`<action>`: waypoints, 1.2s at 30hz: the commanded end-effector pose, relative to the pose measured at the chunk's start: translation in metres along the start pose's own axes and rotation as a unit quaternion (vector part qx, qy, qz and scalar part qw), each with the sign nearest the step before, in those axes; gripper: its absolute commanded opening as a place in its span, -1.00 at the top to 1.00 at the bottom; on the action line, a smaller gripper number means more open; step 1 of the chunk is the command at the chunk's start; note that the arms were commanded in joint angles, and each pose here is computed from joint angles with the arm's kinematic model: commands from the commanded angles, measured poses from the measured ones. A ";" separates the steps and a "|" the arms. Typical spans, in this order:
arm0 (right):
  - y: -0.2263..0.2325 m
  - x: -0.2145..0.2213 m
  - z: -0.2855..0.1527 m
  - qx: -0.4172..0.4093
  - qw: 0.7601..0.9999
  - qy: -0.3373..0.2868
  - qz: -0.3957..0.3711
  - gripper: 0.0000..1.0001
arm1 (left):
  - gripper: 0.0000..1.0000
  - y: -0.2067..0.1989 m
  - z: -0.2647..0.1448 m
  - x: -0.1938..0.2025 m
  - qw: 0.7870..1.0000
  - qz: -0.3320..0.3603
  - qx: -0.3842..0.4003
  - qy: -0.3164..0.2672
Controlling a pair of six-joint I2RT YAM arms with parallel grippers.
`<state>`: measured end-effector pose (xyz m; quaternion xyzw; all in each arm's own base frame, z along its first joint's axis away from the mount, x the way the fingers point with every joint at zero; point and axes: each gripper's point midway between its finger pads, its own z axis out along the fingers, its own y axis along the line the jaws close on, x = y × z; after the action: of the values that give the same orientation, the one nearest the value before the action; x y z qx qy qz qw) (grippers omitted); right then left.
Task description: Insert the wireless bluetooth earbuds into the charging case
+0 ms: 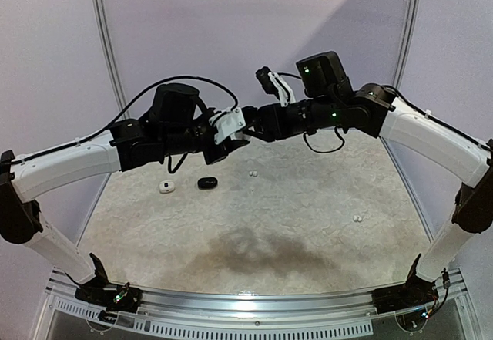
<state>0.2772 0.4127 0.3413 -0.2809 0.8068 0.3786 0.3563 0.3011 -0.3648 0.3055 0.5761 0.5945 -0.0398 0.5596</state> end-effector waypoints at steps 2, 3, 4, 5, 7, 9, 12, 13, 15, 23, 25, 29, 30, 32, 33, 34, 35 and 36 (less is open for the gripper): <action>-0.004 0.010 0.018 0.003 1.000 -0.006 0.019 0.16 | 1.00 0.018 -0.009 -0.020 0.999 -0.015 -0.029 -0.026; -0.003 0.009 0.019 0.001 1.000 -0.009 0.020 0.16 | 1.00 0.018 -0.009 -0.020 0.999 -0.015 -0.029 -0.026; -0.002 0.009 0.020 0.000 1.000 -0.011 0.019 0.16 | 1.00 0.018 -0.009 -0.020 0.999 -0.014 -0.029 -0.026; -0.001 0.007 0.021 -0.001 1.000 -0.014 0.019 0.16 | 1.00 0.017 -0.008 -0.019 0.999 -0.011 -0.028 -0.025; -0.001 0.006 0.025 0.000 1.000 -0.018 0.018 0.16 | 1.00 0.015 -0.007 -0.017 0.999 -0.007 -0.026 -0.023; -0.002 0.005 0.029 -0.001 1.000 -0.021 0.020 0.17 | 1.00 0.013 -0.007 -0.017 0.999 -0.004 -0.026 -0.024; -0.004 0.007 0.036 0.001 1.000 -0.016 0.022 0.22 | 1.00 0.013 -0.006 -0.017 0.999 -0.004 -0.028 -0.027; -0.005 0.008 0.038 0.002 1.000 -0.013 0.024 0.26 | 1.00 0.013 -0.006 -0.017 0.999 -0.004 -0.029 -0.028; -0.006 0.011 0.041 0.004 1.000 -0.007 0.023 0.38 | 1.00 0.013 -0.006 -0.017 0.999 -0.002 -0.031 -0.028; -0.017 -0.001 0.028 0.026 0.999 -0.023 0.016 1.00 | 1.00 0.008 -0.006 -0.010 0.999 -0.005 -0.028 -0.024; -0.022 -0.002 0.024 0.032 0.999 -0.027 0.019 1.00 | 0.92 0.006 -0.007 -0.010 0.999 -0.005 -0.024 -0.025; -0.027 -0.008 0.013 0.037 0.998 -0.037 0.021 1.00 | 0.27 0.005 -0.009 -0.008 0.999 -0.007 -0.025 -0.025; -0.027 -0.009 0.011 0.035 0.998 -0.039 0.021 1.00 | 0.13 0.006 -0.010 -0.009 0.999 -0.008 -0.028 -0.027; -0.025 -0.010 0.008 0.028 0.999 -0.041 0.022 1.00 | -0.16 0.008 -0.011 -0.010 0.999 -0.012 -0.032 -0.030; -0.025 -0.010 0.008 0.027 0.999 -0.041 0.022 1.00 | -0.31 0.009 -0.013 -0.011 0.999 -0.014 -0.034 -0.033; -0.026 -0.009 0.007 0.027 0.999 -0.039 0.024 1.00 | -0.48 0.009 -0.014 -0.011 0.999 -0.014 -0.035 -0.035; -0.028 -0.007 0.007 0.028 0.999 -0.038 0.026 1.00 | -0.62 0.009 -0.015 -0.011 0.999 -0.014 -0.034 -0.035; -0.031 -0.006 0.005 0.029 0.998 -0.039 0.030 1.00 | -0.75 0.008 -0.016 -0.011 0.999 -0.012 -0.031 -0.034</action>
<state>0.3048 0.4156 0.3226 -0.2465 0.8124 0.3695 0.3779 0.3026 -0.3601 0.3052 0.5573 0.5989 -0.0334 0.5741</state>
